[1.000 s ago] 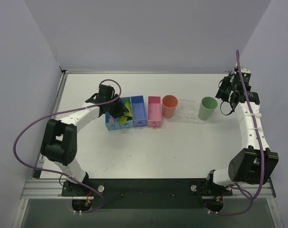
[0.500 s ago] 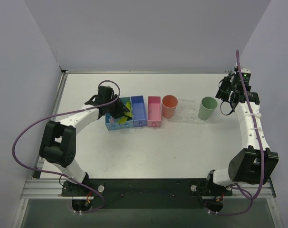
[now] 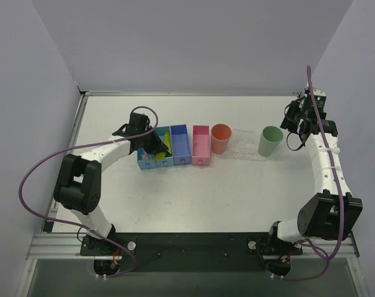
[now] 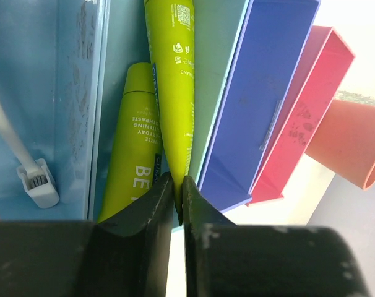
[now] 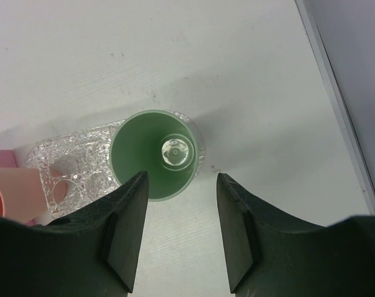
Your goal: Prepare toiletry sets of a toothbrush and toothpaste on the tray
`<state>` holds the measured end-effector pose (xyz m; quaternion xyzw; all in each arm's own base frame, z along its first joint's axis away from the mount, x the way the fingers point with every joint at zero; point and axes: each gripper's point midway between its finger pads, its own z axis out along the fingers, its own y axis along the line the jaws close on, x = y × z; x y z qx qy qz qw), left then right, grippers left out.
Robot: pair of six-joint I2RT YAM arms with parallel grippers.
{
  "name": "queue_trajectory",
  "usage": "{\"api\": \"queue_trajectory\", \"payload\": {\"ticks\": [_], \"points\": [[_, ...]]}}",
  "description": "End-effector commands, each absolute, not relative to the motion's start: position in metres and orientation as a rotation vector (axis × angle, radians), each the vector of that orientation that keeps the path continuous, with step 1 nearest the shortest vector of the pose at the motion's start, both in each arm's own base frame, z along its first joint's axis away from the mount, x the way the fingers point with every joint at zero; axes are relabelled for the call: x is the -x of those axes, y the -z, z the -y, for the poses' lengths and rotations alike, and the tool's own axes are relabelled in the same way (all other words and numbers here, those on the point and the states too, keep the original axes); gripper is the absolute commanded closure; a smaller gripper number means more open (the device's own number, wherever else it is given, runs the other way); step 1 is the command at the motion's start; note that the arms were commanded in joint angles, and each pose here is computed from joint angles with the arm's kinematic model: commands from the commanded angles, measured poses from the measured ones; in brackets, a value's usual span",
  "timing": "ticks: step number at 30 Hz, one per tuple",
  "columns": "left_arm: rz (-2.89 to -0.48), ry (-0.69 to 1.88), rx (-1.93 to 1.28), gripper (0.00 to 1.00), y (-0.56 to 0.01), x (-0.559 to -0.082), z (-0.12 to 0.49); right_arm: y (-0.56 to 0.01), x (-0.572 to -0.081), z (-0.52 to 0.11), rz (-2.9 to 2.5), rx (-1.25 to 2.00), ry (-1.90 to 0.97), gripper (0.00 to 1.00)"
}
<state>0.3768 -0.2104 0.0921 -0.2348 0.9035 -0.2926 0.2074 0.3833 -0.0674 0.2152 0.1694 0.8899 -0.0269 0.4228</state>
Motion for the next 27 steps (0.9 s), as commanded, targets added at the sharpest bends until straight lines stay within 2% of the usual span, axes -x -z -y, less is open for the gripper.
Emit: {"api": "queue_trajectory", "payload": {"ticks": [1, 6, 14, 20, 27], "points": [[-2.478, 0.854, 0.608, 0.86, -0.111, -0.389, 0.216, -0.235, -0.38, 0.067, -2.166, -0.413, 0.071, 0.57], [-2.465, 0.866, 0.607, 0.99, -0.119, -0.387, 0.216, -0.238, -0.38, 0.067, -2.157, -0.407, 0.075, 0.57], [-2.41, 0.902, 0.616, 1.0, -0.147, -0.384, 0.215, -0.254, -0.381, 0.067, -2.12, -0.4, 0.068, 0.57], [-2.338, 0.955, 0.635, 1.0, -0.182, -0.379, 0.215, -0.289, -0.381, 0.057, -2.033, -0.399, 0.011, 0.57], [-2.311, 1.034, 0.641, 1.0, -0.217, -0.364, 0.217, -0.327, -0.385, 0.004, -1.945, -0.271, -0.127, 0.55]]}}
